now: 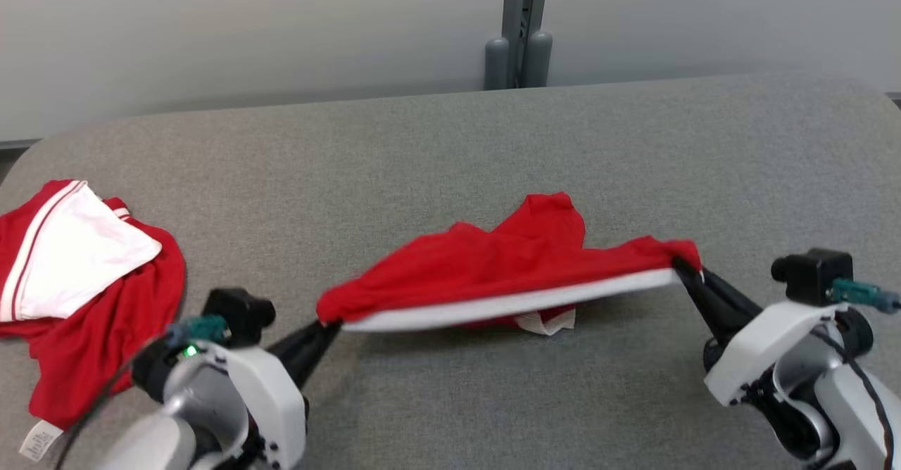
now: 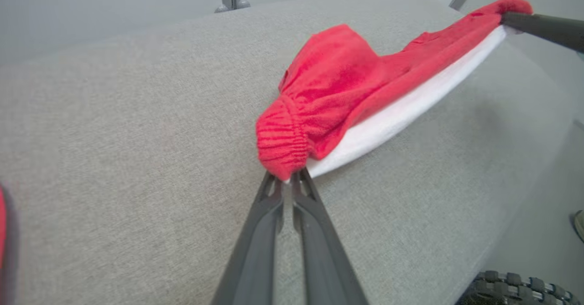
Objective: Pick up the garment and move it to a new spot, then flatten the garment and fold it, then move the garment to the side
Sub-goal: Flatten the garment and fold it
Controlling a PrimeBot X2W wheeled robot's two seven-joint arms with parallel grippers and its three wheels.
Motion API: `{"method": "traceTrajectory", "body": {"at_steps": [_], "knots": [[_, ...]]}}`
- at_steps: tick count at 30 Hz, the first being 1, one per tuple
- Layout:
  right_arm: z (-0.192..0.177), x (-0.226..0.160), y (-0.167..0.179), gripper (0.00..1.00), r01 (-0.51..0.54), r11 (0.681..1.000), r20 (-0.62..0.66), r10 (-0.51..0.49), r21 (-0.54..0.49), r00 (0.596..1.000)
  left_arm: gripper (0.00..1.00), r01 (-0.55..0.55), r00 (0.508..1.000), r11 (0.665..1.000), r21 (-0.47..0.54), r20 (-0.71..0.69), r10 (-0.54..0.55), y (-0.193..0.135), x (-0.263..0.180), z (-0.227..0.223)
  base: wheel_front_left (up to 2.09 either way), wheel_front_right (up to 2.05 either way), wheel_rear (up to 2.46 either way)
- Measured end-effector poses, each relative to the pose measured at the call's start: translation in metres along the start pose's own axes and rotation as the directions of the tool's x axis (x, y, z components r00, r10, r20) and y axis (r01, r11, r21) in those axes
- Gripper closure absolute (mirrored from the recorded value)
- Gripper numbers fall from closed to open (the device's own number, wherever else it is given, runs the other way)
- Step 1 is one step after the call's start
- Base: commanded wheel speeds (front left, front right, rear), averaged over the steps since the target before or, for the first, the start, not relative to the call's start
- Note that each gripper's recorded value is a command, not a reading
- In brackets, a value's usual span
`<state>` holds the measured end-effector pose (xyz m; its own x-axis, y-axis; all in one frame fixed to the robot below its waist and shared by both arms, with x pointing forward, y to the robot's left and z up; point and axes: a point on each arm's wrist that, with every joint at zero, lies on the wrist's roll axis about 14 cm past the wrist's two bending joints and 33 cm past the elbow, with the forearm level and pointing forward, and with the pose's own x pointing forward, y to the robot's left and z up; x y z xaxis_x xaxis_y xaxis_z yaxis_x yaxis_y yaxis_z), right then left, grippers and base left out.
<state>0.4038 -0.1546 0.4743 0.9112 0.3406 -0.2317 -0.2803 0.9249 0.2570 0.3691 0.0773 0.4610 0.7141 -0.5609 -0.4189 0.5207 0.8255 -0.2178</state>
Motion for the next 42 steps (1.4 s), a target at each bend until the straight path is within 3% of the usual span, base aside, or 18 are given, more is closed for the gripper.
{"method": "traceTrajectory", "body": {"at_steps": [16, 25, 31, 36, 39, 42], "knots": [[0.116, 0.114, -0.013, 1.00, -0.068, 0.993, 0.133, 0.080, -0.097, 0.988, 1.00, -0.063, 0.994, 0.992, 0.110, -0.080, 0.072, 0.092, 0.107, 0.124, 0.00, 0.00, 0.00], [0.181, 0.161, -0.022, 1.00, -0.088, 0.984, 0.235, 0.123, -0.153, 0.964, 1.00, -0.127, 0.991, 0.976, 0.175, 0.055, 0.119, 0.123, 0.156, 0.197, 0.00, 0.00, 0.00], [0.233, 0.187, -0.032, 1.00, -0.058, 0.971, 0.349, 0.139, -0.233, 0.927, 1.00, -0.154, 0.978, 0.977, 0.146, 0.167, 0.129, 0.140, 0.186, 0.242, 0.00, 0.00, 0.00], [0.283, 0.195, -0.041, 1.00, 0.016, 0.949, 0.498, 0.150, -0.313, 0.854, 1.00, -0.109, 0.951, 0.993, 0.034, 0.295, 0.095, 0.139, 0.203, 0.280, 0.00, 0.00, 0.00], [0.293, 0.198, -0.040, 1.00, 0.038, 0.939, 0.528, 0.158, -0.341, 0.834, 1.00, -0.114, 0.950, 0.993, 0.026, 0.294, 0.102, 0.142, 0.212, 0.280, 0.00, 0.00, 0.00], [0.282, 0.205, -0.034, 1.00, 0.018, 0.934, 0.501, 0.175, -0.357, 0.848, 1.00, -0.125, 0.961, 0.992, 0.000, 0.250, 0.121, 0.149, 0.218, 0.265, 0.00, 0.00, 0.00]]}}
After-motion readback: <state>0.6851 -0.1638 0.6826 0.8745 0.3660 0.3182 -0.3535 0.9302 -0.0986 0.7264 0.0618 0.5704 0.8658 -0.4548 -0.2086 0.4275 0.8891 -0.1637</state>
